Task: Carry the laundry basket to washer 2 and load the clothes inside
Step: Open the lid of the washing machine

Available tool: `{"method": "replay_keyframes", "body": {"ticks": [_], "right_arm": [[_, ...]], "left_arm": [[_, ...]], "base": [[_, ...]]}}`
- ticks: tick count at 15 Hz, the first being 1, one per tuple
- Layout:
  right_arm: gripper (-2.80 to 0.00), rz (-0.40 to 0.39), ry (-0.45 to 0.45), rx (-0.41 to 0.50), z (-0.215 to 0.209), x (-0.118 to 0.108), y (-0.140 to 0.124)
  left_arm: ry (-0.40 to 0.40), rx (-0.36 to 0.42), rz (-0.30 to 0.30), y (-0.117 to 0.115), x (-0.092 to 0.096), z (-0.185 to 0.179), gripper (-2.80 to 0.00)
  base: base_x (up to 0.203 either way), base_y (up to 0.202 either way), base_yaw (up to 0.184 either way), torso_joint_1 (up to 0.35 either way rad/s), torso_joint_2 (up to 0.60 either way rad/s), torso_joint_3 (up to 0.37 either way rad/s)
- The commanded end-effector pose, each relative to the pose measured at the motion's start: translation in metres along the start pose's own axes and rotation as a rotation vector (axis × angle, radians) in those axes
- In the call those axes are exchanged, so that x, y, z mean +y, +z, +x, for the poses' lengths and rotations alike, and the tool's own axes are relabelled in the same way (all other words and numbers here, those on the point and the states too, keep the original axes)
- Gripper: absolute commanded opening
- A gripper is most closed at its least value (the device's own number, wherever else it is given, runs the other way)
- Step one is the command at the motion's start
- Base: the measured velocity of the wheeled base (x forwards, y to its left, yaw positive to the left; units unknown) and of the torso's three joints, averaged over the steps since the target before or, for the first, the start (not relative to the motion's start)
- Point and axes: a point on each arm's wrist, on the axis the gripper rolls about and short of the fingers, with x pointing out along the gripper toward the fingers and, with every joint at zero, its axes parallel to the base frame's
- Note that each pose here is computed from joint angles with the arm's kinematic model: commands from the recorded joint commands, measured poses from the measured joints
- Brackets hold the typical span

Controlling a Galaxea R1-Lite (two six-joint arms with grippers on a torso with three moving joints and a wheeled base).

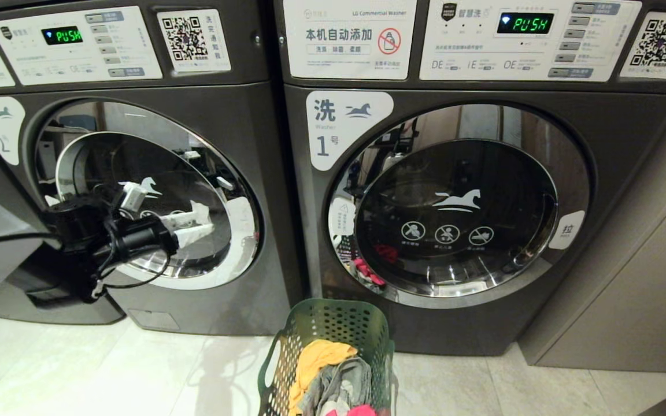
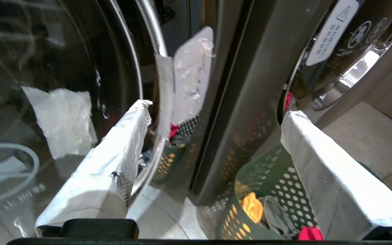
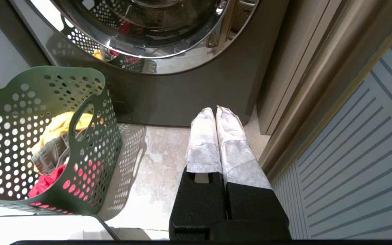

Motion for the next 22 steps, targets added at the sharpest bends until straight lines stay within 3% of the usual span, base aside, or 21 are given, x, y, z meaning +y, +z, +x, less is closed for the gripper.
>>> {"method": "replay_keyframes", "body": {"ticks": [1, 13, 22], "right_arm": [[-2.80, 0.000, 0.000, 0.002, 0.000, 0.000, 0.000], [-2.80, 0.000, 0.000, 0.002, 0.000, 0.000, 0.000], [-2.80, 0.000, 0.000, 0.002, 0.000, 0.000, 0.000]], "left_arm": [[-0.017, -0.004, 0.005, -0.010, 0.008, 0.011, 0.00], [-0.039, -0.036, 0.013, -0.028, 0.029, 0.056, 0.00], [-0.087, -0.048, 0.009, -0.029, 0.022, 0.085, 0.00]], "base": [[0.000, 0.000, 0.000, 0.000, 0.00, 0.000], [0.000, 0.000, 0.000, 0.000, 0.00, 0.000], [0.000, 0.000, 0.000, 0.000, 0.00, 0.000]]}}
